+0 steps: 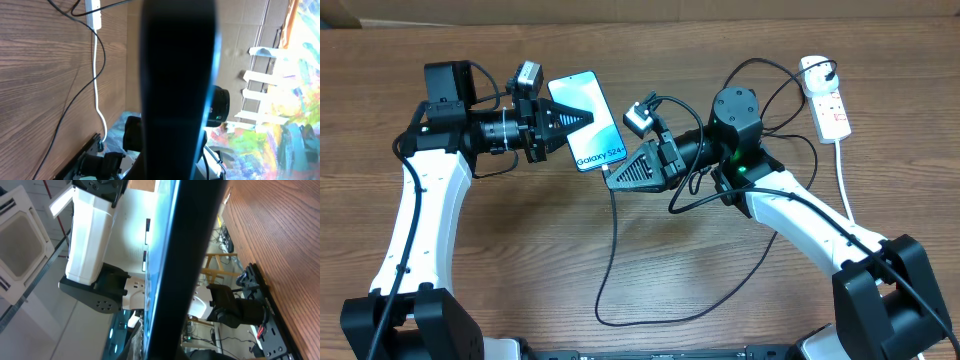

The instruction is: Plug charger to phone and switch on socket

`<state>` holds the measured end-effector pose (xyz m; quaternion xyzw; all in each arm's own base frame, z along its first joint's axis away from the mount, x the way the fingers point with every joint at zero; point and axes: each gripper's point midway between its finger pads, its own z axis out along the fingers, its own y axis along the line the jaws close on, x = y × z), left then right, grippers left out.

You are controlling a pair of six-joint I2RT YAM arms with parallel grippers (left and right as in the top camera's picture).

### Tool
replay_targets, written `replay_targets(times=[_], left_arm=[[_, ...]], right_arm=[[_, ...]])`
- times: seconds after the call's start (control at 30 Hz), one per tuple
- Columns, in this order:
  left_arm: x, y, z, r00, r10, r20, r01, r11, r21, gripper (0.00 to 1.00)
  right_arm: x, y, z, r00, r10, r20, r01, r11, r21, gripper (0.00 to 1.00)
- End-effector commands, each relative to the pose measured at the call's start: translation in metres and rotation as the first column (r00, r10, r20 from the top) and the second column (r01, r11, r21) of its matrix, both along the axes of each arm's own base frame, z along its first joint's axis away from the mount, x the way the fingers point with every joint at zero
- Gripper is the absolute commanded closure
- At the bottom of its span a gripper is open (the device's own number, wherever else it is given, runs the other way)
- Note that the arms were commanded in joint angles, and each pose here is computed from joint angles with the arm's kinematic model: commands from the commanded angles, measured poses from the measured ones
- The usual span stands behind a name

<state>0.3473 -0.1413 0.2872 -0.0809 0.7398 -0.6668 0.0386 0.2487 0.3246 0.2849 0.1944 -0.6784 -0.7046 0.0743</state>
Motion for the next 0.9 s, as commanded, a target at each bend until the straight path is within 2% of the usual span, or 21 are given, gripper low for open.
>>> replay_targets(times=[0.0, 0.87], left_arm=[[-0.0048, -0.0015, 0.0064, 1.000, -0.028, 0.013, 0.029, 0.999, -0.034, 0.96], [-0.0098, -0.0025, 0.0134, 0.997, -0.060, 0.058, 0.064, 0.996, -0.068, 0.96]], right_arm=[[0.0018, 0.0017, 0.0028, 1.000, -0.016, 0.013, 0.016, 1.000, 0.007, 0.96], [0.0103, -0.0052, 0.0028, 0.999, -0.043, 0.009, 0.043, 0.999, 0.006, 0.96]])
